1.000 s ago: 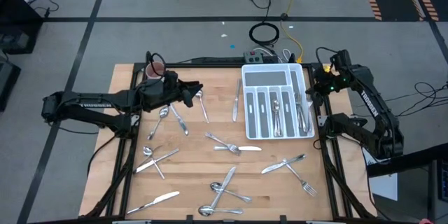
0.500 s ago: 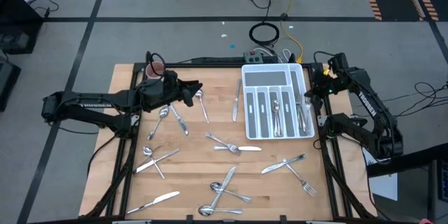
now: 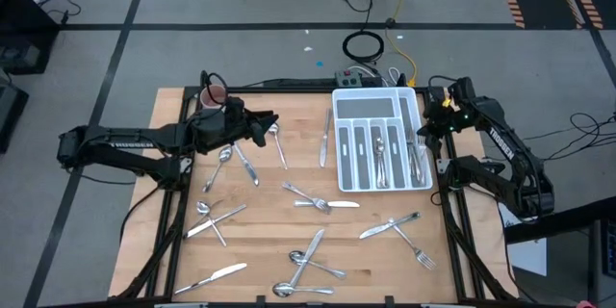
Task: Sort silverware
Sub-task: Put the fork in the right section of the silverware tray, then put the knife in the left section of the silverware tray
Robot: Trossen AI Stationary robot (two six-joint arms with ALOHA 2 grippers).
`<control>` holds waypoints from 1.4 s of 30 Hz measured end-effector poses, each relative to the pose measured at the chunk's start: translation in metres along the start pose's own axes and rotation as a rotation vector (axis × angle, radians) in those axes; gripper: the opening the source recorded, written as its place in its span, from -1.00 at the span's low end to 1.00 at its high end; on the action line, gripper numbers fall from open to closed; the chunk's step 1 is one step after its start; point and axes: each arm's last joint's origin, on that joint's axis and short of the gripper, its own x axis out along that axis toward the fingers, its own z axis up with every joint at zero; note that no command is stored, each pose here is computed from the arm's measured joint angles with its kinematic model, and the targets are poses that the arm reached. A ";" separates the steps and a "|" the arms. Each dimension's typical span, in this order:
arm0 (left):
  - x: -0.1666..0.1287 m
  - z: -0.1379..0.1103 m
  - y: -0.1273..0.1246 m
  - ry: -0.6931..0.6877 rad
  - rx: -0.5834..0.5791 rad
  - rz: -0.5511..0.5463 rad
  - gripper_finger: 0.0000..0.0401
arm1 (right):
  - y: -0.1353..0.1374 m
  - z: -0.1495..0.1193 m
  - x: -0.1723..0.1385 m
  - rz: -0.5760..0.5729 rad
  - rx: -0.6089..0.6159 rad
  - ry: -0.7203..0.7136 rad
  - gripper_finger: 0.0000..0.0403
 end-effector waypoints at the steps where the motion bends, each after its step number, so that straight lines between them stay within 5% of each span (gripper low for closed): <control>1: 0.000 0.000 0.000 0.000 0.000 0.000 -0.24 | 0.000 0.000 0.000 0.000 0.001 0.000 -1.00; 11: 0.000 0.000 0.000 0.000 0.000 0.001 -0.24 | 0.000 0.000 0.000 -0.013 0.013 0.014 -0.98; 26: 0.000 0.000 0.000 0.000 -0.001 0.001 -0.24 | -0.001 -0.002 0.000 -0.030 0.026 0.041 -0.56; 42: 0.000 0.000 0.000 0.006 -0.005 -0.006 -0.24 | 0.004 0.023 -0.027 -0.101 0.115 -0.008 -0.53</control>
